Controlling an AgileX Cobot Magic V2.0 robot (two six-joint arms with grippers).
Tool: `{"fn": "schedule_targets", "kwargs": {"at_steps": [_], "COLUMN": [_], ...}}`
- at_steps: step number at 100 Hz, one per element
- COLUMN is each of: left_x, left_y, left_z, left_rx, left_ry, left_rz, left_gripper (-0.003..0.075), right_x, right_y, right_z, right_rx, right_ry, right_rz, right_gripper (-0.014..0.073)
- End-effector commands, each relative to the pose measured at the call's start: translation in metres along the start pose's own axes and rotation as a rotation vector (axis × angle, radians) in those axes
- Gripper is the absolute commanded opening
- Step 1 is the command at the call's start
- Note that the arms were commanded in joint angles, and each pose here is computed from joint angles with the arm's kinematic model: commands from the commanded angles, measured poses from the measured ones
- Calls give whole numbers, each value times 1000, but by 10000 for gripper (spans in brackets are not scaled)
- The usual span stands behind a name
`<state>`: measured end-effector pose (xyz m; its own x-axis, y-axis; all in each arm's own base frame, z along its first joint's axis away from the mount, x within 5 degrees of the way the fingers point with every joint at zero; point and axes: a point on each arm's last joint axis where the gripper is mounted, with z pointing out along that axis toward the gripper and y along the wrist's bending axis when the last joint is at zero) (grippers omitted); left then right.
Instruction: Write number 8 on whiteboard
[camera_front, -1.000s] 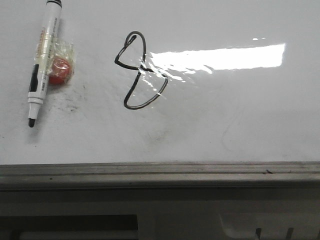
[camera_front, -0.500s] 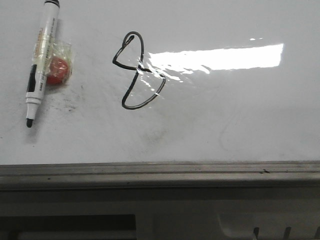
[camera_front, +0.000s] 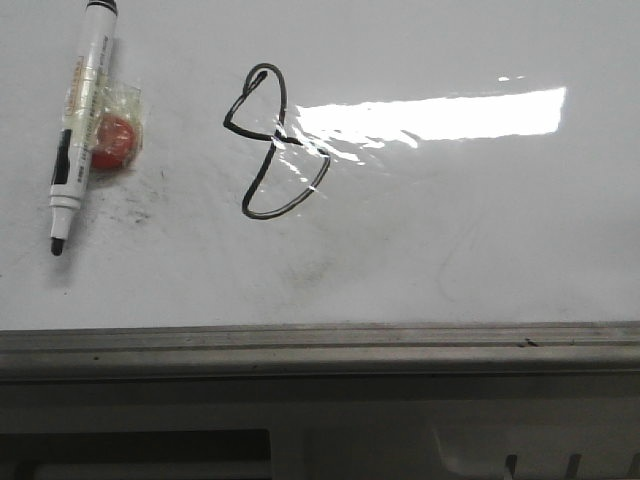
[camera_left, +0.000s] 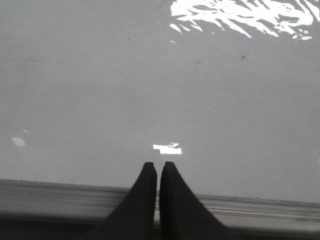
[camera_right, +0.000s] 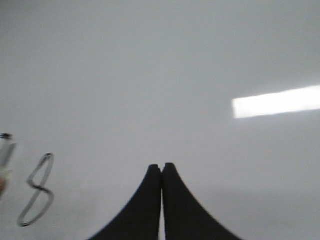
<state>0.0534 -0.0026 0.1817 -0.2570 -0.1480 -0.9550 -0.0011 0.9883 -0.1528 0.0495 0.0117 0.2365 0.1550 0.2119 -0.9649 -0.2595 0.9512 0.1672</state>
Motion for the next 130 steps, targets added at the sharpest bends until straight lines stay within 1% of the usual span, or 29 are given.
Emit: {"fn": "schedule_targets", "kwargs": {"at_steps": [1, 11, 22, 32, 39, 50, 64, 130], "left_x": [6, 6, 6, 6, 6, 6, 6, 6], "left_y": [1, 1, 1, 1, 1, 1, 1, 1], "left_z": [1, 1, 1, 1, 1, 1, 1, 1], "left_rx": [2, 2, 2, 2, 2, 2, 2, 2], "left_ry": [-32, -32, -32, -32, -32, -32, -32, -32], "left_rz": [-9, -9, -9, -9, -9, -9, -9, -9], "left_gripper": [-20, -20, -20, -20, -20, -20, -20, -20], "right_x": [-10, 1, 16, 27, 32, 39, 49, 49], "right_y": [-5, -15, -24, -31, -32, -33, -35, -34], "right_z": [0, -1, -4, -7, -10, -12, -16, -15], "right_rx": [120, 265, 384, 480, 511, 514, 518, 517], "right_ry": [-103, -75, -37, 94, 164, 262, 382, 375], "right_rz": [-35, -122, -136, -190, -232, -272, -260, -260], "right_gripper": [-63, -63, -63, -63, -63, -63, -63, -63]}}
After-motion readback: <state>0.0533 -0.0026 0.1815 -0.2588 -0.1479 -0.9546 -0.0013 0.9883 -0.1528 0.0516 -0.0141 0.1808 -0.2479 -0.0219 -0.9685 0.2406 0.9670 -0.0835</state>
